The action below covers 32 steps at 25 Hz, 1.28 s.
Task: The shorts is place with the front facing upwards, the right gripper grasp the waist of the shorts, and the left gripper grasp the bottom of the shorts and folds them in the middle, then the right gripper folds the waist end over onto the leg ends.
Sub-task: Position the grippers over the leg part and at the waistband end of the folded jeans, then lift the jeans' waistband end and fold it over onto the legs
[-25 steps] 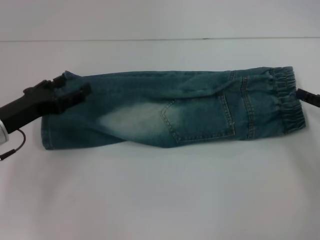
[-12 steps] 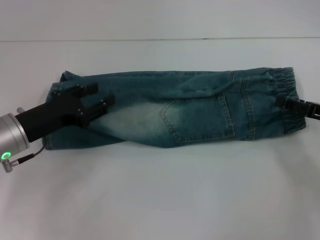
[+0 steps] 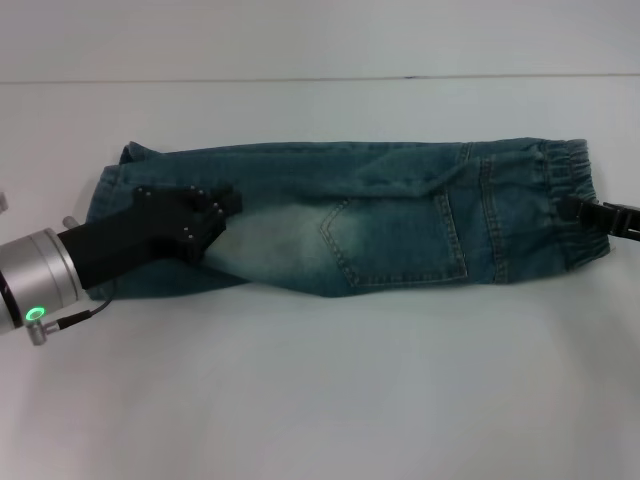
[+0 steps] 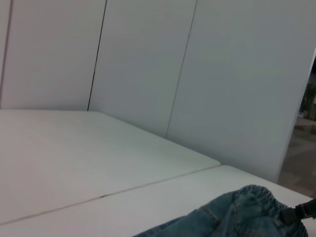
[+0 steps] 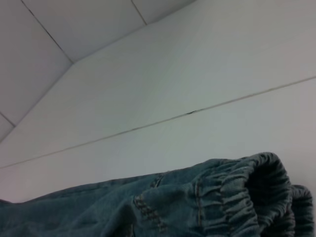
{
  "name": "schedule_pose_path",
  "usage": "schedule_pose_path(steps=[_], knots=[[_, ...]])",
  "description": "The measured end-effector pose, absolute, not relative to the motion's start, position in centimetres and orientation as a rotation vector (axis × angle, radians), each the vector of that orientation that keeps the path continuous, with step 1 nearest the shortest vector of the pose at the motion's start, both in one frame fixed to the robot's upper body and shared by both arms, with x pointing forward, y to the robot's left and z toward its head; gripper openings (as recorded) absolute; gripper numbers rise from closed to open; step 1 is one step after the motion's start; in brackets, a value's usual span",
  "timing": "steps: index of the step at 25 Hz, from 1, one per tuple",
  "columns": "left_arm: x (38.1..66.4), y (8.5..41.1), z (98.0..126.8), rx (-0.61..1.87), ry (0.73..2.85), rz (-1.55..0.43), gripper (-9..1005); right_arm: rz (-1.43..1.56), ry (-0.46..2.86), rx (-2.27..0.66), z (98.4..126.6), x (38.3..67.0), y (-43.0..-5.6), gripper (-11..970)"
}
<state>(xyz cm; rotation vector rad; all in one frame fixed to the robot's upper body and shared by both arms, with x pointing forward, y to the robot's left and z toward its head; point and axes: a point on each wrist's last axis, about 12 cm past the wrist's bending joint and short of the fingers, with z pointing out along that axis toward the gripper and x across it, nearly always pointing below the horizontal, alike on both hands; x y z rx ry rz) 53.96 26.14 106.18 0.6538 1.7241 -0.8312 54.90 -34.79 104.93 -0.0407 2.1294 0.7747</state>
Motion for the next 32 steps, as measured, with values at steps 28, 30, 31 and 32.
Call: schedule_pose_path(steps=[28, 30, 31, 32], knots=[[54.2, 19.9, 102.9, 0.495, 1.553, -0.644, 21, 1.077, 1.968, -0.114, 111.0, 52.4, -36.4, 89], [54.1, 19.4, 102.6, 0.5, 1.563, -0.632, 21, 1.107, 1.936, -0.128, 111.7, 52.2, -36.5, 89], [54.0, 19.2, 102.6, 0.503, 1.563, -0.632, 21, 1.123, 1.919, -0.135, 112.1, 52.1, -36.5, 89], [54.0, 19.1, 102.5, 0.504, 1.564, -0.633, 21, 1.135, 1.904, -0.141, 112.4, 52.0, -36.5, 89]])
